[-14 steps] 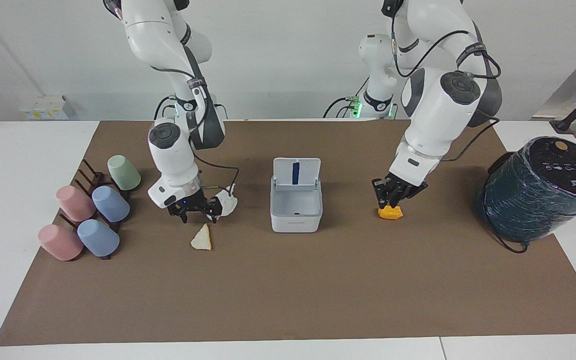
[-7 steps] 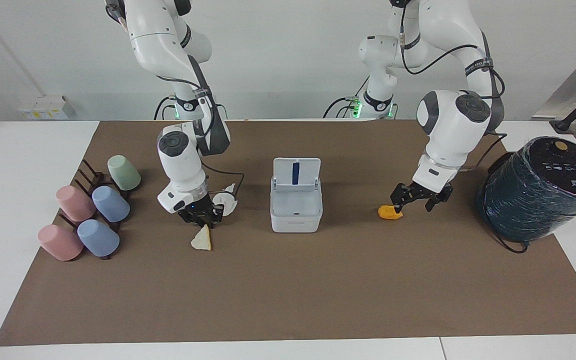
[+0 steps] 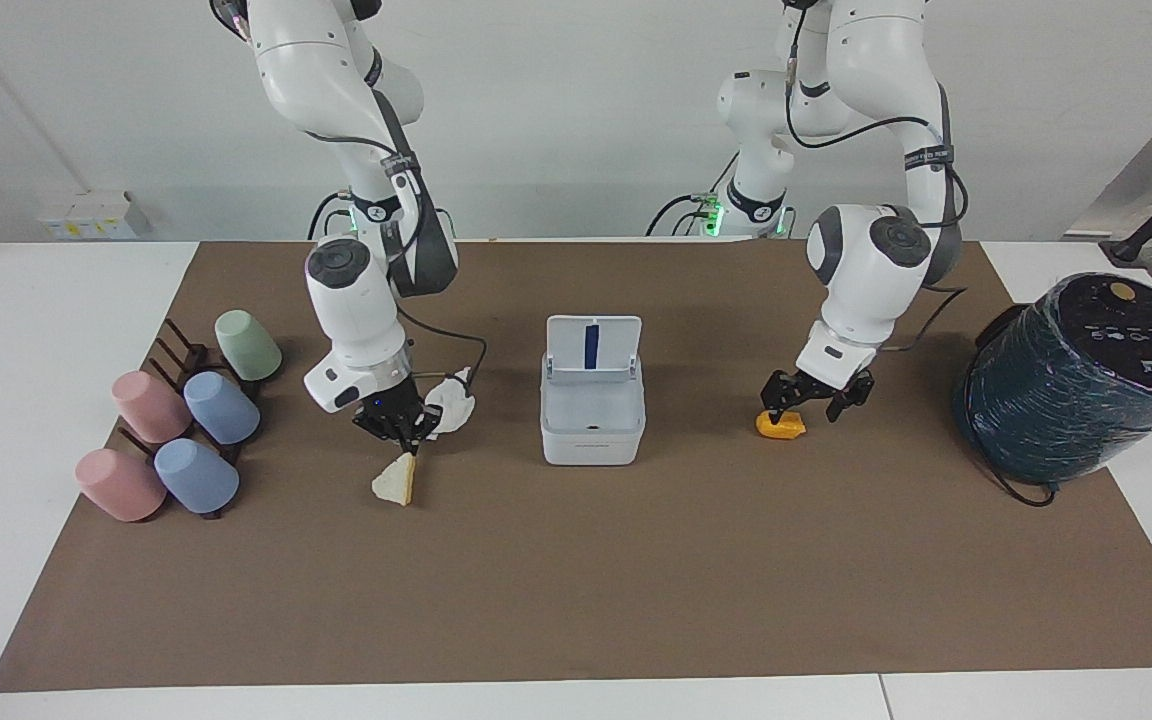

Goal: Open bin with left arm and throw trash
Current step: 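Carry the yellow wedge over the open bin with the right gripper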

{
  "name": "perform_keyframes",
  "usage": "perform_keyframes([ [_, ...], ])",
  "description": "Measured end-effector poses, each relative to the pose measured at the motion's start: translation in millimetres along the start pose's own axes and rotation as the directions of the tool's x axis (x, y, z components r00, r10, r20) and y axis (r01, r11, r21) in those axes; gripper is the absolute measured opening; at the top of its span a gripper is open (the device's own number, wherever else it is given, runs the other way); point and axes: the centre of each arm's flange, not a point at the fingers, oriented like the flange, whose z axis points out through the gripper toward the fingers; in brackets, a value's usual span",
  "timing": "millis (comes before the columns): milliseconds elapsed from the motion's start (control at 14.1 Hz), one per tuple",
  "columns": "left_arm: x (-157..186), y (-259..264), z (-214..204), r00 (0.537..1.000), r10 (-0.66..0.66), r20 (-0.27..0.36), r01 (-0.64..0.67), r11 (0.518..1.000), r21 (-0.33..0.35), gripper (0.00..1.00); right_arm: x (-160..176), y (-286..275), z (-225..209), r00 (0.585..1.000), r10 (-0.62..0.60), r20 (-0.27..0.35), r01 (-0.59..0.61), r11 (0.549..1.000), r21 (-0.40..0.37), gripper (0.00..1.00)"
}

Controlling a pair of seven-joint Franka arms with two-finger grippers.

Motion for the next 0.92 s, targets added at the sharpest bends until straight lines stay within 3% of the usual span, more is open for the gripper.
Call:
perform_keyframes([
  [284, -15.9, 9.3, 40.0, 1.0, 0.022, 0.005, -0.022, 1.0, 0.003, 1.0, 1.2, -69.4, -56.9, 0.997, 0.071, -0.008, -0.071, 0.997, 0.022, 0.03],
  [569, -16.8, 11.1, 46.6, 1.0, 0.026, 0.007, -0.026, 1.0, 0.003, 1.0, -3.4, -135.2, -93.3, 0.993, 0.115, -0.02, -0.114, 0.991, 0.072, 0.03],
  [782, -17.4, 14.0, 46.7, 0.999, 0.031, 0.008, -0.031, 1.0, 0.003, 0.99, -5.0, -167.6, -104.6, 0.971, 0.233, 0.053, -0.239, 0.955, 0.174, 0.03],
  [924, -18.7, 13.8, 47.8, 0.999, 0.031, 0.02, -0.031, 1.0, 0.004, 0.97, -9.0, -181.1, -106.2, 0.961, 0.265, 0.074, -0.274, 0.943, 0.19, 0.03],
])
